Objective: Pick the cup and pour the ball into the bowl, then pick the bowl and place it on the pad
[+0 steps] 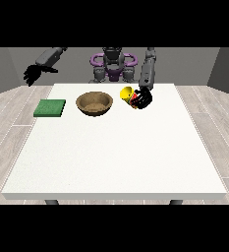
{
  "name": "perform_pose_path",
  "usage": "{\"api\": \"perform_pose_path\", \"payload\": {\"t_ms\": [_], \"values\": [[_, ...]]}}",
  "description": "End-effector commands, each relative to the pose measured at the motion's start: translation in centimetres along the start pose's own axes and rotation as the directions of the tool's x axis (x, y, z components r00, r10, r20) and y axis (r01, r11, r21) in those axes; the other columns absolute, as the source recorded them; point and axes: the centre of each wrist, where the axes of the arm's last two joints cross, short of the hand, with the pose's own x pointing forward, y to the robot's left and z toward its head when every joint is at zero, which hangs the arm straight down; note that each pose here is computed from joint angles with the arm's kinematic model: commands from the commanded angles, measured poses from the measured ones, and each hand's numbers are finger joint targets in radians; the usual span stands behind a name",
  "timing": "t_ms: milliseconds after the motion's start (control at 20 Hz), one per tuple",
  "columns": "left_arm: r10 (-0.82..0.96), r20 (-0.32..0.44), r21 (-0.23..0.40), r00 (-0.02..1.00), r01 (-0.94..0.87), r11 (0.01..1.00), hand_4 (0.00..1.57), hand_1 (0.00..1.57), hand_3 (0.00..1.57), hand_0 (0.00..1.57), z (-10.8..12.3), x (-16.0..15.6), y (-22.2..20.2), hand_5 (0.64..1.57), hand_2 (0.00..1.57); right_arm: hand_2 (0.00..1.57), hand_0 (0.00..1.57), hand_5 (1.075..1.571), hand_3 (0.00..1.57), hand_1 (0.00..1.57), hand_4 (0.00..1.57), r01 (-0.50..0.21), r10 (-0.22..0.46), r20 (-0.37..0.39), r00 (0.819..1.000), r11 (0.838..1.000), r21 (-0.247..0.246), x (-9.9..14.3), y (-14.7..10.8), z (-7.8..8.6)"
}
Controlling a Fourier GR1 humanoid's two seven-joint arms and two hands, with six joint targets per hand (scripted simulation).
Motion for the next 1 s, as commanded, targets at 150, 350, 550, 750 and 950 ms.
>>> {"api": "perform_pose_path", "payload": {"t_ms": [150, 350, 550, 750, 950], "values": [[-0.166, -0.005, -0.195, 0.986, 0.162, 0.967, 1.03, 1.38, 1.57, 1.38, -0.1, 2.6, -2.6, 1.536, 1.57, 0.0, 0.0, 1.56, 0.0, 0.0, 0.0, -0.011, -0.009, -0.185, 0.983, 0.994, -0.107, -2.6, -3.5, 4.2], [-0.278, 0.073, -0.262, 0.958, 0.287, 0.921, 1.14, 1.38, 1.57, 1.38, 0.3, 5.2, -5.5, 1.567, 1.57, 0.0, 0.0, 1.56, 0.0, 0.0, 0.0, -0.06, 0.019, -0.266, 0.964, 0.987, -0.149, -3.9, -3.9, 5.8], [-0.377, 0.106, -0.309, 0.92, 0.391, 0.867, 1.07, 1.36, 1.57, 1.36, -1.1, 7.2, -6.5, 1.568, 1.57, 0.0, 0.0, 1.558, 0.0, 0.0, 0.0, -0.077, 0.021, -0.282, 0.959, 0.979, -0.189, -4.6, -5.0, 8.1], [-0.375, 0.164, -0.243, 0.912, 0.406, 0.881, 1.07, 1.36, 1.57, 1.36, -1.4, 8.9, -7.1, 1.568, 1.57, 0.08, 0.0, 1.554, 0.0, 0.0, 0.0, -0.036, -0.006, -0.22, 0.975, 0.982, -0.187, -4.8, -5.3, 8.0], [-0.426, 0.241, -0.28, 0.872, 0.483, 0.829, 1.0, 1.28, 1.57, 1.28, -0.1, 9.8, -7.8, 1.569, 1.57, 0.0, 0.0, 1.552, 0.0, 0.0, 0.0, -0.043, -0.011, -0.226, 0.974, 0.971, -0.233, -4.1, -7.9, 9.7]]}}
